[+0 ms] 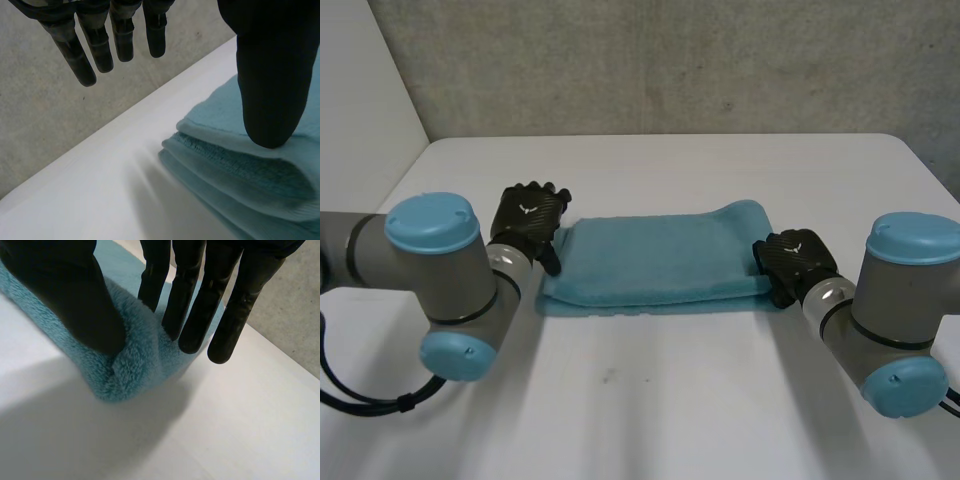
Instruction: Fold the laundry
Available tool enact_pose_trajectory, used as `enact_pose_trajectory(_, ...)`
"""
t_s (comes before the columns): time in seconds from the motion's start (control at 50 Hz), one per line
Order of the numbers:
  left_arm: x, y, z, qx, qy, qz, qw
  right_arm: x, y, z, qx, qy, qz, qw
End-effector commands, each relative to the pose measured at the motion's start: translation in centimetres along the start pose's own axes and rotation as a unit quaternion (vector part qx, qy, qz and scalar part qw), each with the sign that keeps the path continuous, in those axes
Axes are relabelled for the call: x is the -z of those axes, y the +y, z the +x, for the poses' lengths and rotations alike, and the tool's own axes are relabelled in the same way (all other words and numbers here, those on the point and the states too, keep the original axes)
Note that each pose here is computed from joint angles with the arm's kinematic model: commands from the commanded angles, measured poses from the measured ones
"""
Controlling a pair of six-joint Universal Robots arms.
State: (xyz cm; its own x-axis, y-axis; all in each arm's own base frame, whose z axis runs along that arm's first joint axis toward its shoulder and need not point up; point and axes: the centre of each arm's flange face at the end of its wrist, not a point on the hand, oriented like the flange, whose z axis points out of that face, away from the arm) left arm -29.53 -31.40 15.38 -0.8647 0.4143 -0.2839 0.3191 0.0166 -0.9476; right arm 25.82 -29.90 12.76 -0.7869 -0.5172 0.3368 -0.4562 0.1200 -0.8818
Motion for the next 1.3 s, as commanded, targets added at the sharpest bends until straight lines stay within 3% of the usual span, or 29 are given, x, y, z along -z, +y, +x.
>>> enact_pose_trajectory(0.02,2.5,-2.5,-0.5,0.003,-0.002,0.02,1.0,-0.1,0.2,0.7,0.018,0.012,-0.007,1.0)
enact_pose_trajectory(0.24,3.8,-2.8,-3.4,0.009,-0.034,0.015,0.999,-1.5,-6.1,2.3,0.176,0.065,0.067,0.98)
enact_pose_trajectory(0.28,3.9,-2.8,-3.8,0.01,-0.04,0.015,0.999,-0.9,-10.2,-1.6,0.21,0.031,0.134,0.968)
enact_pose_trajectory(0.34,4.4,-3.6,-4.8,0.013,-0.054,0.024,0.998,-0.7,-11.0,-3.0,0.215,0.017,0.152,0.965)
enact_pose_trajectory(0.38,4.5,-3.7,-5.1,0.019,-0.059,0.025,0.998,-0.5,-12.1,-8.7,0.232,-0.047,0.2,0.951)
enact_pose_trajectory(0.4,4.5,-3.7,-5.7,0.026,-0.065,0.025,0.997,-0.1,-12.0,-12.6,0.241,-0.102,0.227,0.938)
enact_pose_trajectory(0.48,4.6,-4.1,-6.8,0.056,-0.079,0.032,0.995,1.5,-9.7,-18.9,0.255,-0.204,0.245,0.913)
enact_pose_trajectory(0.54,4.6,-4.3,-7.2,0.074,-0.084,0.036,0.993,2.0,-7.9,-21.2,0.263,-0.237,0.238,0.904)
enact_pose_trajectory(0.62,4.6,-4.4,-7.5,0.091,-0.085,0.038,0.991,1.5,-7.9,-21.1,0.261,-0.217,0.232,0.912)
enact_pose_trajectory(0.7,4.4,-5.1,-7.1,0.09,-0.077,0.048,0.992,1.7,-11.5,-18.3,0.229,-0.151,0.241,0.931)
enact_pose_trajectory(0.76,4.0,-6.4,-6.6,0.091,-0.059,0.069,0.992,1.9,-14.6,-14.0,0.139,-0.103,0.244,0.954)
enact_pose_trajectory(0.86,3.4,-7.9,-4.0,0.1,-0.005,0.086,0.991,1.2,-15.6,-8.1,-0.04,-0.089,0.22,0.971)
enact_pose_trajectory(0.92,2.8,-7.8,-1.3,0.117,0.037,0.074,0.99,0.6,-14.8,-6.9,-0.071,-0.094,0.202,0.972)
enact_pose_trajectory(1.06,1.3,-4.0,1.5,0.155,0.073,-0.024,0.985,-1.6,-10.8,-7.4,-0.085,-0.139,0.112,0.98)
enact_pose_trajectory(1.3,1.0,1.4,2.3,0.147,0.054,-0.12,0.98,-5.0,-5.9,-7.3,-0.11,-0.148,-0.012,0.983)
